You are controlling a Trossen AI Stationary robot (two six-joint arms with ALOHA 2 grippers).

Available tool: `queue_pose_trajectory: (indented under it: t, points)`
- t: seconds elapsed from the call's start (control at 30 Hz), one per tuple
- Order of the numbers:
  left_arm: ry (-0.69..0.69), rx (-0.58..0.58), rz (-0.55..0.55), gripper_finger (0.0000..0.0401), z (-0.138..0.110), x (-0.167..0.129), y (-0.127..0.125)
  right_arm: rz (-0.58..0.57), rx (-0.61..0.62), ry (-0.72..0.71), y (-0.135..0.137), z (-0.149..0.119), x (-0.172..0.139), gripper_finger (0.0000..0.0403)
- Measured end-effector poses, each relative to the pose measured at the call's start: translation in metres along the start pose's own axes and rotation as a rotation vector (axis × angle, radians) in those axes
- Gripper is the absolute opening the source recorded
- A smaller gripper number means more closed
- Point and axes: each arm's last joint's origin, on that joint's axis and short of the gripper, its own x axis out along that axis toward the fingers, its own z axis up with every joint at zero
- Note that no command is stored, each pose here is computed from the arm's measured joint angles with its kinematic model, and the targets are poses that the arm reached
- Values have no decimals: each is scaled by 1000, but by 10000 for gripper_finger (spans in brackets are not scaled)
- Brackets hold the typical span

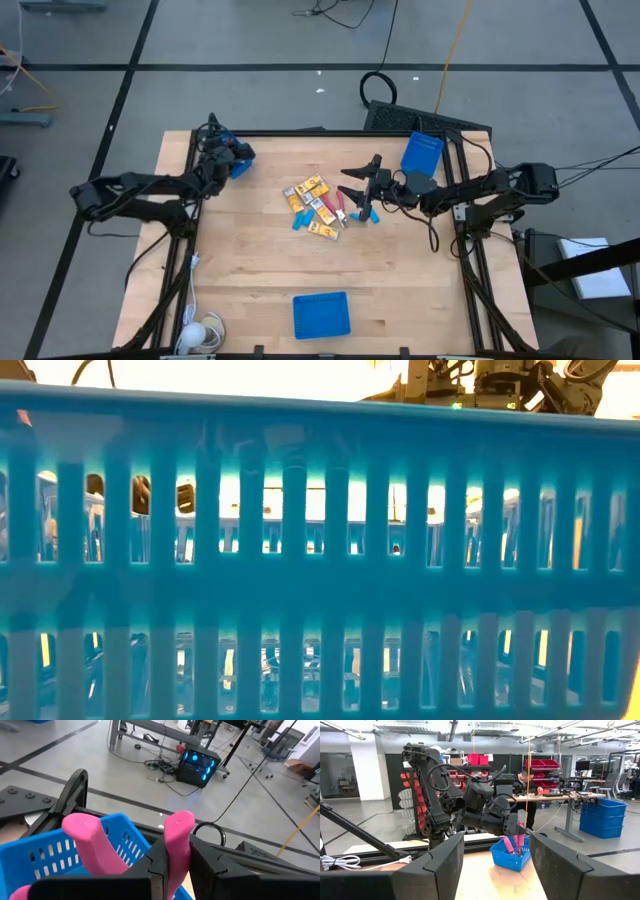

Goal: Pick & Place School Supplies
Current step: Put the pink ticket punch into the left blue bin

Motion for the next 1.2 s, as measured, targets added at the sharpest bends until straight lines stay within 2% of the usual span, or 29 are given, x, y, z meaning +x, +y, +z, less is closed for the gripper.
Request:
queue_pose_trajectory:
  t: [0.2,0.3,0.53,0.7,1.2]
  points:
    - [-5,17,-2,111,-1,2,-1,0,0,0,0,0,0,215]
    - [-7,61,-3,141,-1,2,-1,0,0,0,0,0,0,216]
    - [-12,77,-7,183,0,1,-1,0,0,0,0,0,0,215]
    - [-38,105,-23,193,6,-2,-3,0,-1,2,0,0,0,216]
    - [-139,148,-108,179,30,-21,-9,0,-1,8,0,-1,0,216]
